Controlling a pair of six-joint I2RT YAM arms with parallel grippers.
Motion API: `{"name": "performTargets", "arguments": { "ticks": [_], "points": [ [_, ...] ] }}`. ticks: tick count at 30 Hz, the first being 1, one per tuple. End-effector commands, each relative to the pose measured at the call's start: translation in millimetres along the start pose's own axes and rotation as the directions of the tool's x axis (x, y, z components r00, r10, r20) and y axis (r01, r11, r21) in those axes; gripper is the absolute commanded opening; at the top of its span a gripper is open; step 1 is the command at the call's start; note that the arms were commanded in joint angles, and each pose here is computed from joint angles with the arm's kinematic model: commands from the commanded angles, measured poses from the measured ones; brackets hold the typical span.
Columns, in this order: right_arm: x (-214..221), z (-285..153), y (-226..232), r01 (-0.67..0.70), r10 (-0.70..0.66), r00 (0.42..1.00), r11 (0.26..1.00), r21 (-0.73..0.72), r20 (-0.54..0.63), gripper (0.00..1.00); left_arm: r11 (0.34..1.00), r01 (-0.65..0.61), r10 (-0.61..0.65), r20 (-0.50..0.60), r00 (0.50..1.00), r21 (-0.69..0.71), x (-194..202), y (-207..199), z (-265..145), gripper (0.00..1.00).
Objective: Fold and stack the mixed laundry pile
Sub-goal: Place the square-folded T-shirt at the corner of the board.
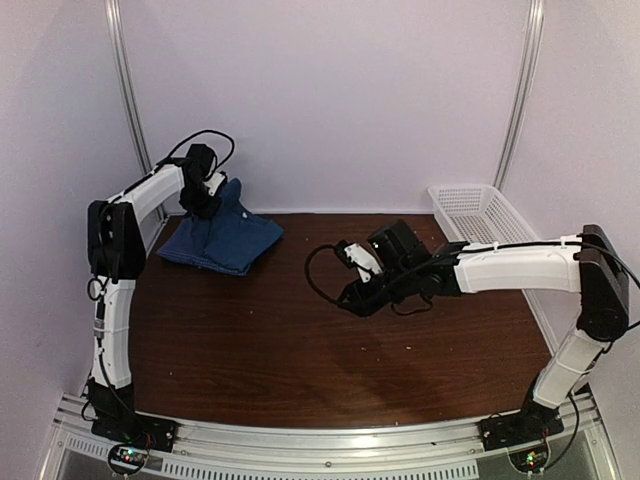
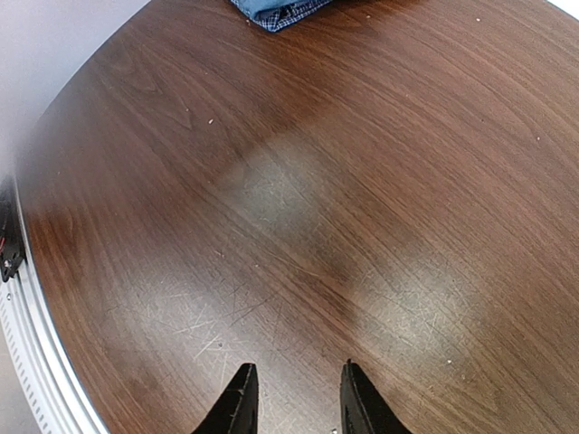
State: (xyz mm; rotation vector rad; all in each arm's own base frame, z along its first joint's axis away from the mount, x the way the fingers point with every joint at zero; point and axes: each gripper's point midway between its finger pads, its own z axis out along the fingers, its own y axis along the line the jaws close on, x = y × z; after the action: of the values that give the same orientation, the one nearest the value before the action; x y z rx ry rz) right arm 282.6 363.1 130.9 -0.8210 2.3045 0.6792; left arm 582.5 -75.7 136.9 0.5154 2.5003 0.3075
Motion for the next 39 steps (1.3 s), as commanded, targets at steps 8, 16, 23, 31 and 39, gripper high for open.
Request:
{"name": "performTargets", "arguments": {
  "ticks": [8, 16, 23, 31, 39],
  "points": [
    [-3, 9, -2, -0.007, 0.007, 1.000, 1.000, -0.008, -0.016, 0.32, 0.982, 0.131, -0.136, -0.023, 0.990, -0.135, 31, 51, 35, 0.00],
    [-3, 11, -2, -0.011, 0.010, 1.000, 1.000, -0.010, -0.019, 0.31, 0.979, 0.199, -0.196, 0.056, 0.979, -0.055, 24, 44, -2, 0.00],
    [-5, 10, 0, -0.007, 0.007, 1.000, 1.000, -0.017, -0.016, 0.31, 0.962, 0.270, -0.271, 0.164, 0.949, 0.026, 4, 44, -52, 0.00],
    [-6, 11, 1, -0.006, 0.005, 1.000, 1.000, -0.023, -0.016, 0.31, 0.946, 0.322, -0.318, 0.110, 0.942, -0.024, 29, 48, -39, 0.00],
    [-4, 11, 1, -0.003, 0.002, 1.000, 1.000, -0.022, -0.022, 0.30, 0.896, 0.436, -0.438, 0.003, 0.899, -0.087, 74, 56, 10, 0.00]
  ]
}}
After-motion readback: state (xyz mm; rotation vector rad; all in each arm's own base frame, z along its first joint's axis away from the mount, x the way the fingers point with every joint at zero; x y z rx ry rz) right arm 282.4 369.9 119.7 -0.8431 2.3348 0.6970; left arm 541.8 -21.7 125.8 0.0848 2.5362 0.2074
